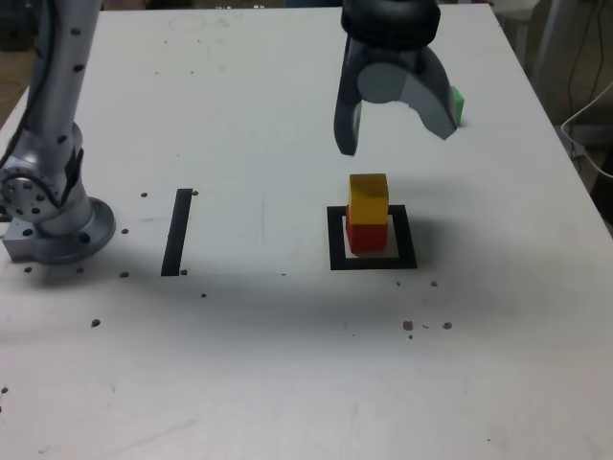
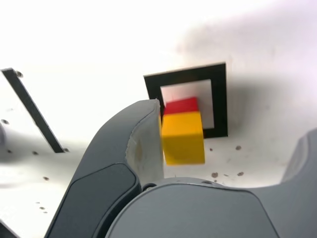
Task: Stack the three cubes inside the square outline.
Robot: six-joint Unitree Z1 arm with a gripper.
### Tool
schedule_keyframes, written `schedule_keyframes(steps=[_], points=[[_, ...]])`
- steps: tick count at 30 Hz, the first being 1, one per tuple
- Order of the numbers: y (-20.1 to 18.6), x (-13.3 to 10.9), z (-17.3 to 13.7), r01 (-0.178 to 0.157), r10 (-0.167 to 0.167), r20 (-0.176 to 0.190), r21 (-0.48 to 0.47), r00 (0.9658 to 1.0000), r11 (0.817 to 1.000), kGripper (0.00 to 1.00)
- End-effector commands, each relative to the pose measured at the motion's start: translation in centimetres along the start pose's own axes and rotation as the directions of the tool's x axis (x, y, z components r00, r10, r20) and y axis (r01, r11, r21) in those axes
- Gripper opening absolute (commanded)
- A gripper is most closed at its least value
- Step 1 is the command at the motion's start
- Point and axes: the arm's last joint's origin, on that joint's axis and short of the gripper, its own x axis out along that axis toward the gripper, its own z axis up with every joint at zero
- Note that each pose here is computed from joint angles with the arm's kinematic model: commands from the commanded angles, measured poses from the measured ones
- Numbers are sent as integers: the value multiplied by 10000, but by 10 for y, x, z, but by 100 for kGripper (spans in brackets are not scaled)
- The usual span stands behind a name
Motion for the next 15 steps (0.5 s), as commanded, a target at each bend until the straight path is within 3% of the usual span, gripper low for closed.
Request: schedule_keyframes(steps=[1, 7, 15], points=[[8, 1, 3, 54, -54, -131, 27, 9999, 10000, 99], [34, 2, 9, 192, -199, -256, -245, 9995, 9995, 99], [69, -1, 21, 292, -268, 219, -1180, 9994, 9926, 99]])
